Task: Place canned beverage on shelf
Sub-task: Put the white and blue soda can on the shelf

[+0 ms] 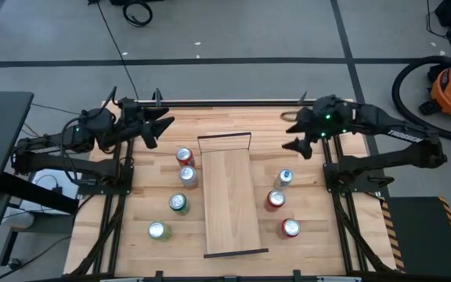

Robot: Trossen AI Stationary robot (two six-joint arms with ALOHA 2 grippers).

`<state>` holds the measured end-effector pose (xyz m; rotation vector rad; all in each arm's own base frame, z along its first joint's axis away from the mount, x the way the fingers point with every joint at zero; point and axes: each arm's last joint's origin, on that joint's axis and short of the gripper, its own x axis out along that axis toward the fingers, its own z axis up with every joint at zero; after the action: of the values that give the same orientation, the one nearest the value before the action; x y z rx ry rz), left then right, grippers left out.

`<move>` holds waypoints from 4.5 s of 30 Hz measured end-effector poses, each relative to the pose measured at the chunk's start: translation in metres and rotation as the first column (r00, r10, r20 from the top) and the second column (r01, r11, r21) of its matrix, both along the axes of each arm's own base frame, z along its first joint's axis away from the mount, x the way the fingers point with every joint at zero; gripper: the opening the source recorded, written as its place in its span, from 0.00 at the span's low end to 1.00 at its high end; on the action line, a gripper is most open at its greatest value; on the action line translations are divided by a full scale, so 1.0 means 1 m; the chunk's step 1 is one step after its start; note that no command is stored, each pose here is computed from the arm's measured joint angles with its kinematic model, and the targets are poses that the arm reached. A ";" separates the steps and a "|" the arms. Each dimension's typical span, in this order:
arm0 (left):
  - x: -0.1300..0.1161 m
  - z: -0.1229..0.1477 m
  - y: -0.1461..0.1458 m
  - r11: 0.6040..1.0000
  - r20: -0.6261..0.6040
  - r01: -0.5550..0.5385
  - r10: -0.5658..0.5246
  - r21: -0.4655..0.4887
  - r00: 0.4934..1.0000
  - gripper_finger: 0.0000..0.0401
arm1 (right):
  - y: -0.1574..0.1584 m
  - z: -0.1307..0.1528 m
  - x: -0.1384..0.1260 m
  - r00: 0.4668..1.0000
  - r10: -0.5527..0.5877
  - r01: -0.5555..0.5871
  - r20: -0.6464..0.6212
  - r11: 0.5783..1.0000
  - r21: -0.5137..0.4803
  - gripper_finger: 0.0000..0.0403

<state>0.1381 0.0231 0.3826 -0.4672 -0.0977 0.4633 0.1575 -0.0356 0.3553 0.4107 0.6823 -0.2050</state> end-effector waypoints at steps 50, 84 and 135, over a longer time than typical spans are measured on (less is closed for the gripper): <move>0.002 -0.007 0.000 0.994 -0.018 -0.009 0.007 -0.108 1.000 0.72 | 0.052 -0.137 0.099 0.541 0.332 -0.344 -0.773 0.926 0.157 0.86; 0.001 -0.010 0.001 0.994 -0.052 -0.036 0.031 -0.103 0.998 0.72 | 0.016 -0.135 0.101 0.526 0.187 -0.040 -0.830 0.980 0.195 0.62; 0.015 -0.023 -0.007 0.952 -0.482 0.192 -0.288 -0.240 0.827 0.72 | -0.009 -0.009 0.224 0.721 0.401 -0.426 -0.565 0.900 0.095 0.62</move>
<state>0.1528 0.0161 0.3601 -0.5130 0.5235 0.3338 0.3815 -0.0448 0.3461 0.1346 1.3509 0.0980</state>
